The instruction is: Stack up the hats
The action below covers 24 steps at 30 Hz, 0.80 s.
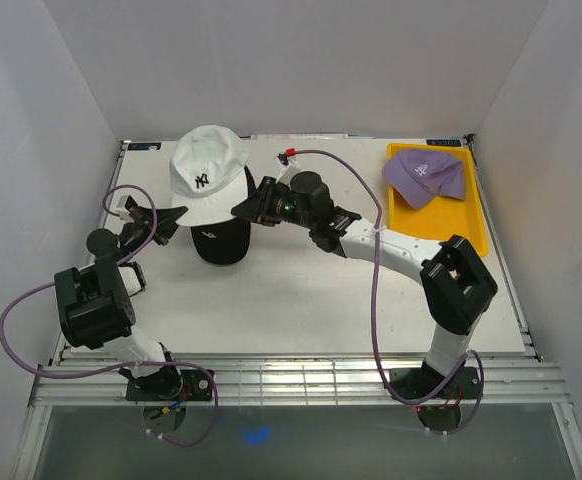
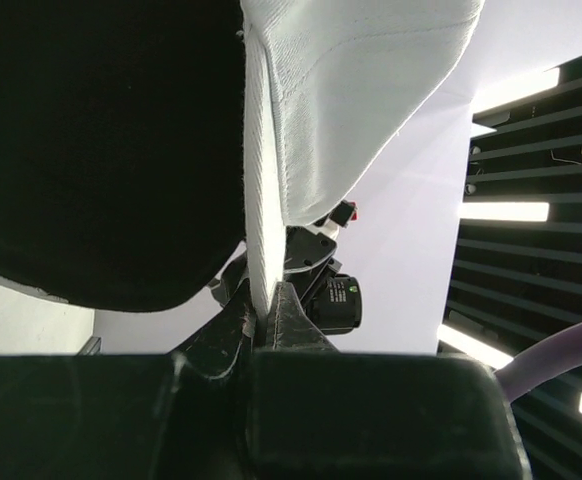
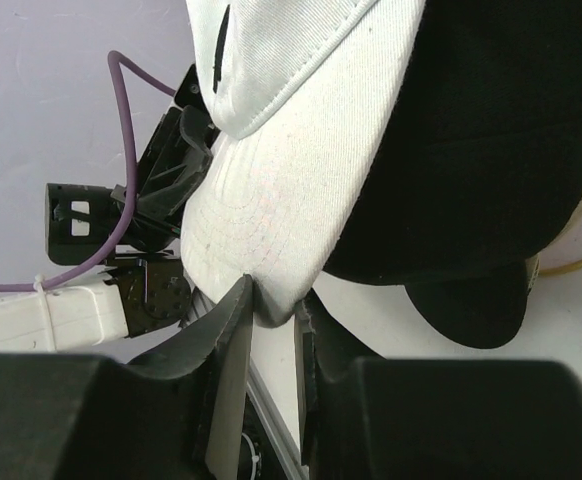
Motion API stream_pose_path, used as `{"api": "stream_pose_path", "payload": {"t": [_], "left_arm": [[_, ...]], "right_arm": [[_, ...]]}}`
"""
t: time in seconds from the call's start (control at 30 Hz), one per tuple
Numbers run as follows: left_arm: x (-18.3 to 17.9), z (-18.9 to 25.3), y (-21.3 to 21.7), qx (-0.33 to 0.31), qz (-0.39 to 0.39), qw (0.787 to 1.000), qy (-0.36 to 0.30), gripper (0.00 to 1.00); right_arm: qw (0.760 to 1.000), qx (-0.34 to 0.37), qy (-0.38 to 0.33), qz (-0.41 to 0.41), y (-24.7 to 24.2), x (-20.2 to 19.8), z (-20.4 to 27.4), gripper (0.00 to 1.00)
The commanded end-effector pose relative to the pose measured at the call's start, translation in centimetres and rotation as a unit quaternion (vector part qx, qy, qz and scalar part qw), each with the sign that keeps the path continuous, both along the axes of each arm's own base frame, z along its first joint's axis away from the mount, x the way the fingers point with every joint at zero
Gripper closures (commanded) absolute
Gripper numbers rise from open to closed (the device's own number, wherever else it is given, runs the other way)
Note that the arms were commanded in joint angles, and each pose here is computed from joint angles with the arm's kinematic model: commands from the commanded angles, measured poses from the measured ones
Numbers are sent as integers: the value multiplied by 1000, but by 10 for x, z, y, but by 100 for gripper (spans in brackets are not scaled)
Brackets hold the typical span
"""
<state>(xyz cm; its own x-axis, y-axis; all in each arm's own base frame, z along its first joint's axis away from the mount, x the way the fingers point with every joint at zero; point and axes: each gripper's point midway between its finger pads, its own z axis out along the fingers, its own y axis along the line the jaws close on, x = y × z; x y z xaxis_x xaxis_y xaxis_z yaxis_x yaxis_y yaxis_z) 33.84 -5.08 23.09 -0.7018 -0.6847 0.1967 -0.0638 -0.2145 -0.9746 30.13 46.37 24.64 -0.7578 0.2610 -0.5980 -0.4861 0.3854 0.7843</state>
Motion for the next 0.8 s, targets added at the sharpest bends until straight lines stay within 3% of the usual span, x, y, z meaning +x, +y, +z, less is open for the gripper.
{"api": "stream_pose_path", "payload": {"t": [0.0, 0.3, 0.4, 0.77], "left_arm": [[-42, 31, -31, 93, -45, 977, -189, 92], [-43, 16, -31, 92, -45, 980, -171, 94], [-44, 16, -31, 96, -49, 979, -173, 100], [-49, 9, -33, 98, -53, 980, -165, 100]], "right_arm": [[988, -19, -21, 154, 35, -95, -18, 78], [988, -34, -11, 148, 27, -99, -51, 79], [988, -45, -12, 149, 28, -97, -59, 80], [987, -55, -10, 148, 21, -100, -70, 82]]}}
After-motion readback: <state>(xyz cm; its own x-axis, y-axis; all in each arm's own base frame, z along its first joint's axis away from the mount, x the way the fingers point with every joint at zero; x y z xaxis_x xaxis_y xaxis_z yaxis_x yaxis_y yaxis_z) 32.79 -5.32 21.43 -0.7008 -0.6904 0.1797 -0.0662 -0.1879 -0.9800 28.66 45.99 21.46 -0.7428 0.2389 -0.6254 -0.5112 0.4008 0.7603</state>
